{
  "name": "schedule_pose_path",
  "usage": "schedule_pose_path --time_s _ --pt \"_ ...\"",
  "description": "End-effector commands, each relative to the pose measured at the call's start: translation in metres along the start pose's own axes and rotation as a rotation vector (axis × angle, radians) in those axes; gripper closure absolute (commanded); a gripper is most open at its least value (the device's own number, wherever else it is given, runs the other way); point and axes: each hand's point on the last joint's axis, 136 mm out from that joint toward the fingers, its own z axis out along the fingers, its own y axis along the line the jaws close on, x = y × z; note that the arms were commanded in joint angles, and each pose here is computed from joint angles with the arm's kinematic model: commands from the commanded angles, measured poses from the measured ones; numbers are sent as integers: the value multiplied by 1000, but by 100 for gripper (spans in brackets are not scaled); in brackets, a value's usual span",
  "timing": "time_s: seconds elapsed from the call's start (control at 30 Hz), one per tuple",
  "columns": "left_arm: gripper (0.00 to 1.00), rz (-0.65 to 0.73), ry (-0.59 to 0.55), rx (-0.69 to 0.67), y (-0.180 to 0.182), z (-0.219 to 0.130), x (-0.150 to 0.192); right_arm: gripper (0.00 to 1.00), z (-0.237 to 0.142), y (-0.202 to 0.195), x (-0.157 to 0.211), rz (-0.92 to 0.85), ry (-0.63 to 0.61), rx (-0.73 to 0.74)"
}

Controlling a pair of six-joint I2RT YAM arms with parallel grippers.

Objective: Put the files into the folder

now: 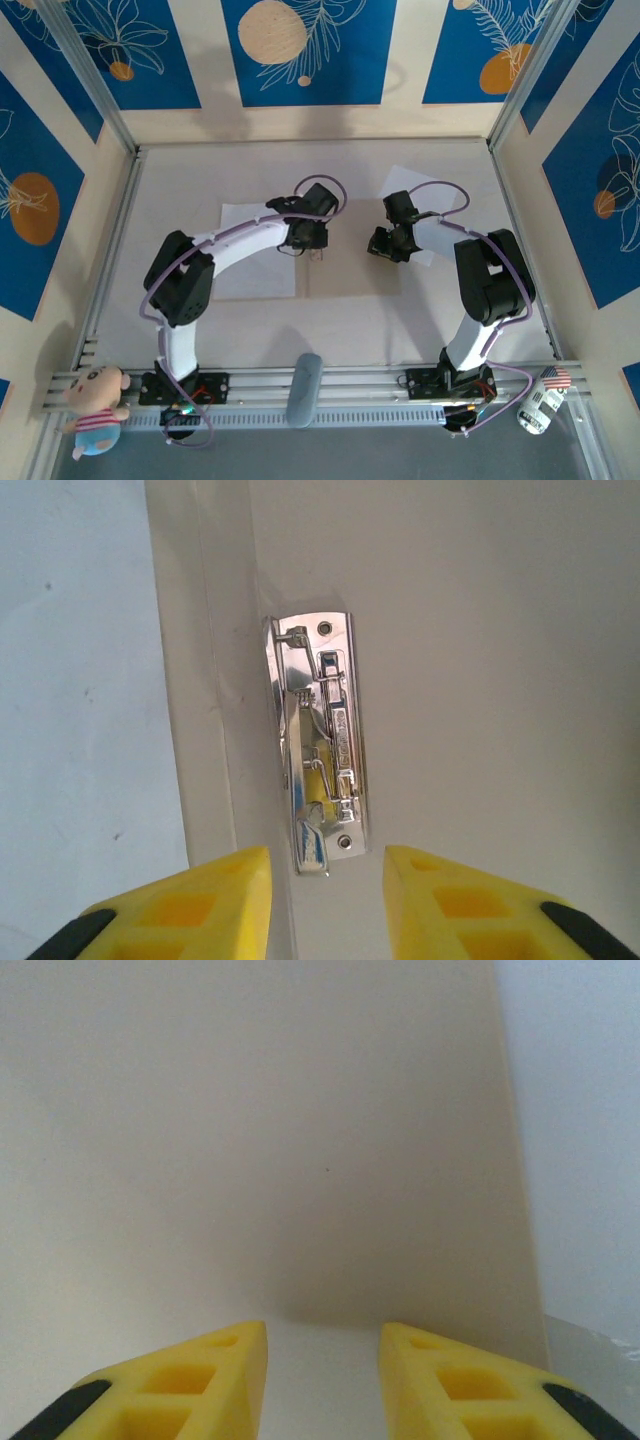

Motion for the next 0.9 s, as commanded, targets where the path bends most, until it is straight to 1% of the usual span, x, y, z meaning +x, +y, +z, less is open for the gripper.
schedule_pose_path --time_s 0.0,0.1,0.2,0.37,0.53,0.67,0.87 --pt "66 12 -62 12 4 -33 -18 64 7 2 12 -15 48 -12" --pt "67 24 -42 39 4 -36 -10 64 6 2 11 -14 48 -11" --pt "75 32 -7 67 5 -29 6 64 5 4 11 -19 46 -11" --pt "86 46 59 66 14 -7 34 64 4 4 11 -21 45 -9" --pt "89 43 93 69 16 9 48 63 4 4 12 -21 49 -6" --pt "90 57 87 27 20 21 44 63 4 5 12 -23 49 -5" --pt "92 68 49 -33 24 30 14 64 4 5 14 -28 54 0"
